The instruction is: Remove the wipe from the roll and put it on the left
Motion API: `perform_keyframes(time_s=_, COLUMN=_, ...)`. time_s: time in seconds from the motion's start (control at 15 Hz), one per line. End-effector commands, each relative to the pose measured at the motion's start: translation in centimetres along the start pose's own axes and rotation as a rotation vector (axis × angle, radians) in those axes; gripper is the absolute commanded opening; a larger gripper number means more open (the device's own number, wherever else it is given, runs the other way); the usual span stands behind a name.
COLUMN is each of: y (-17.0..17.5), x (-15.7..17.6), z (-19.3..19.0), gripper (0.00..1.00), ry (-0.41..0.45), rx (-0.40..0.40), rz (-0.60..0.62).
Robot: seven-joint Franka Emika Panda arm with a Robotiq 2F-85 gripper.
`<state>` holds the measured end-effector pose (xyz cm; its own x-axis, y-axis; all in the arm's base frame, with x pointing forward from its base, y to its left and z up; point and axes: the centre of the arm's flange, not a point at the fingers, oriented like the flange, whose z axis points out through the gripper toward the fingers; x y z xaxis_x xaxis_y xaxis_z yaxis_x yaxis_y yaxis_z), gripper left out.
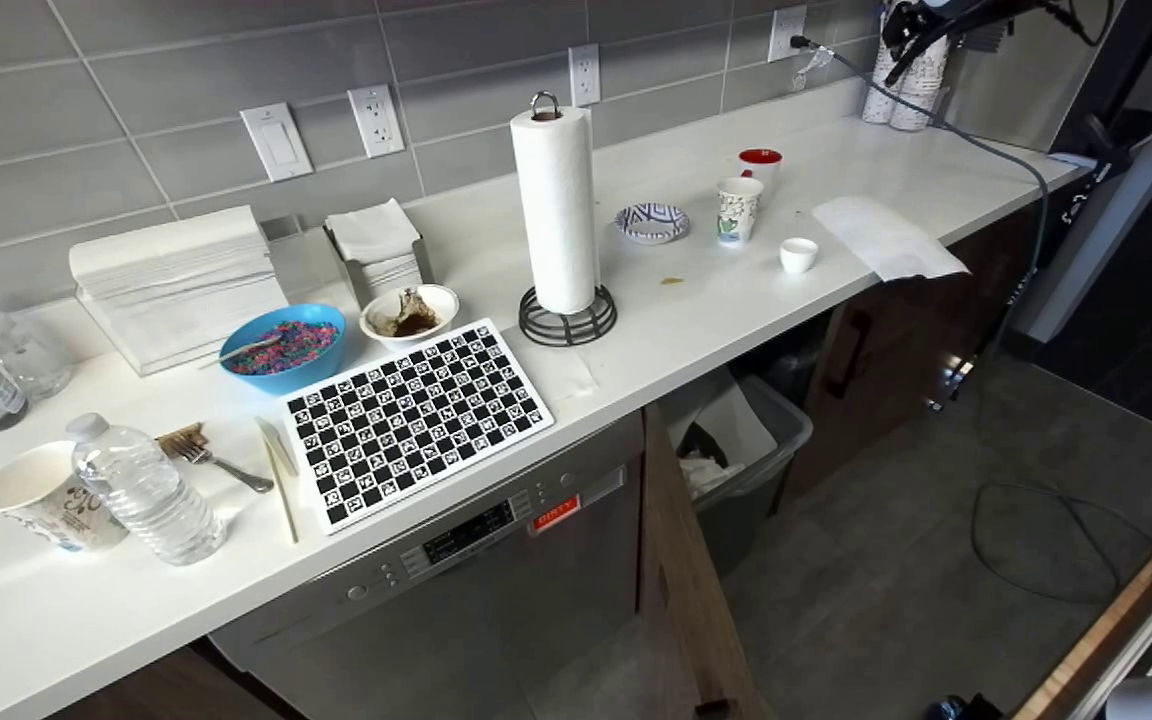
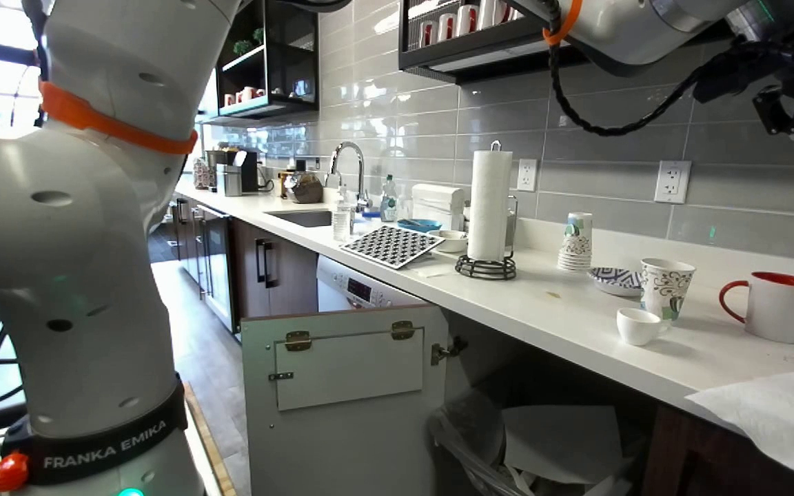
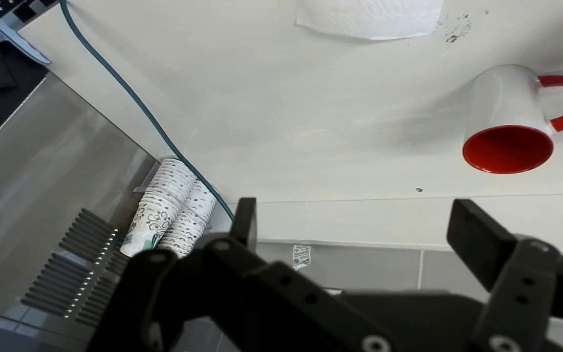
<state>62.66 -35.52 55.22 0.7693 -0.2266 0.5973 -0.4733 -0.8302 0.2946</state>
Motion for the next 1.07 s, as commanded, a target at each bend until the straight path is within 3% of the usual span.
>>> perform_keyframes(time_s=0.0, y=-0.2, x=-1.1, z=-0.7, gripper=1.00, ry=-0.025, rx=-0.010, rz=-0.010)
perform_keyframes(time_s=0.27, y=-0.2, x=-1.4, z=-0.7, gripper=1.00, ry=-0.034, rx=-0.019, rz=-0.020)
perform_keyframes(time_s=0.8, y=-0.9, x=-4.4, z=-3.9, gripper=1.00, ry=-0.218, rx=0.206, rz=-0.097)
perform_keyframes(time_s=1.0, y=-1.2, x=-6.5, z=-5.4, gripper=1.00, ry=-0.246, rx=0.195, rz=-0.169)
